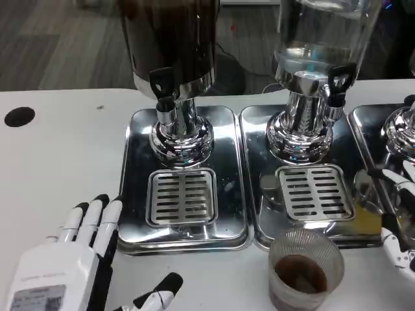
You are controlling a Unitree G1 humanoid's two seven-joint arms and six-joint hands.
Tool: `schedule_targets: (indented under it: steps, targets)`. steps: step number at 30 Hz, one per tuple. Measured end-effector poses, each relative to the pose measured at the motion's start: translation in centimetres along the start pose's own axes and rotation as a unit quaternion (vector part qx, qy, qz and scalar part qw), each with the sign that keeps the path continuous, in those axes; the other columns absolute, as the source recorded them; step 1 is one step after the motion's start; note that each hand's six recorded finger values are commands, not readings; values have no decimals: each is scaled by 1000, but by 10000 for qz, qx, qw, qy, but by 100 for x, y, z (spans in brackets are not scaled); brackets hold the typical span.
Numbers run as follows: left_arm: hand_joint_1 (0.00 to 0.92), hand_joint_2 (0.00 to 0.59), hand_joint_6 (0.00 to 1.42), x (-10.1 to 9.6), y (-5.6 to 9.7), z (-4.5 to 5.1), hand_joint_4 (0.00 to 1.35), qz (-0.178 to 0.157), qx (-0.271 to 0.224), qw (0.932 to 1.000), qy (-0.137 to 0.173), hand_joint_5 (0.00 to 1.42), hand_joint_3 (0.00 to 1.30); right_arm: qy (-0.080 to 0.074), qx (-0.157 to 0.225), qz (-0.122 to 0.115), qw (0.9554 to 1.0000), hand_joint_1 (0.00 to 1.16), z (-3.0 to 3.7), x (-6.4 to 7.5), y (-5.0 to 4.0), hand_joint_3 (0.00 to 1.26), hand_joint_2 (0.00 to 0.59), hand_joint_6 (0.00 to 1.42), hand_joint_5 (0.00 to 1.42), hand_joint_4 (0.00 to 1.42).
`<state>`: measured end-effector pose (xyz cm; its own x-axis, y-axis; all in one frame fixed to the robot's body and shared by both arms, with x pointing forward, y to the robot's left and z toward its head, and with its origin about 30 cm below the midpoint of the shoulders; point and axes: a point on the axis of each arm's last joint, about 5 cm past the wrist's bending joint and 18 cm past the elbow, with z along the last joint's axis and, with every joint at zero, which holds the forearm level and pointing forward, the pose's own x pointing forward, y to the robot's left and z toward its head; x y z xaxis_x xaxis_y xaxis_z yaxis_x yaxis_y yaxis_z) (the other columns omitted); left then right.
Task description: Grasp the cup under the faucet to collect the drink, then remove the cup.
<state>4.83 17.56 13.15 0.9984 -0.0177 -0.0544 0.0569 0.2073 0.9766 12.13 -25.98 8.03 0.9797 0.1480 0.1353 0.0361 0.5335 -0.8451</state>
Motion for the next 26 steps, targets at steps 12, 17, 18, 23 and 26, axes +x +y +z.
schedule_targets:
  steps: [12,17,18,23,26]
  targets:
    - [0,137,190,-9,-10,-1,0,14,-10,10000,-4,49,35,42,22,48,10000,536,5,-72,-3,81,586,0,38,30]
    - [0,132,193,-25,-25,21,0,70,-81,9999,-1,51,32,84,101,-43,9999,532,-2,-104,-10,69,586,0,37,18]
    - [0,132,193,-27,-28,27,0,85,-98,9999,1,51,32,81,105,-52,9999,531,-2,-108,-10,69,586,0,37,17]
    - [0,130,195,-59,-48,61,0,63,-187,9998,-19,52,31,75,124,-23,9999,533,6,-155,1,68,586,0,37,20]
    - [0,130,195,-71,-42,71,0,94,-202,9997,-25,52,31,67,124,-18,9999,536,14,-166,0,76,586,0,37,32]
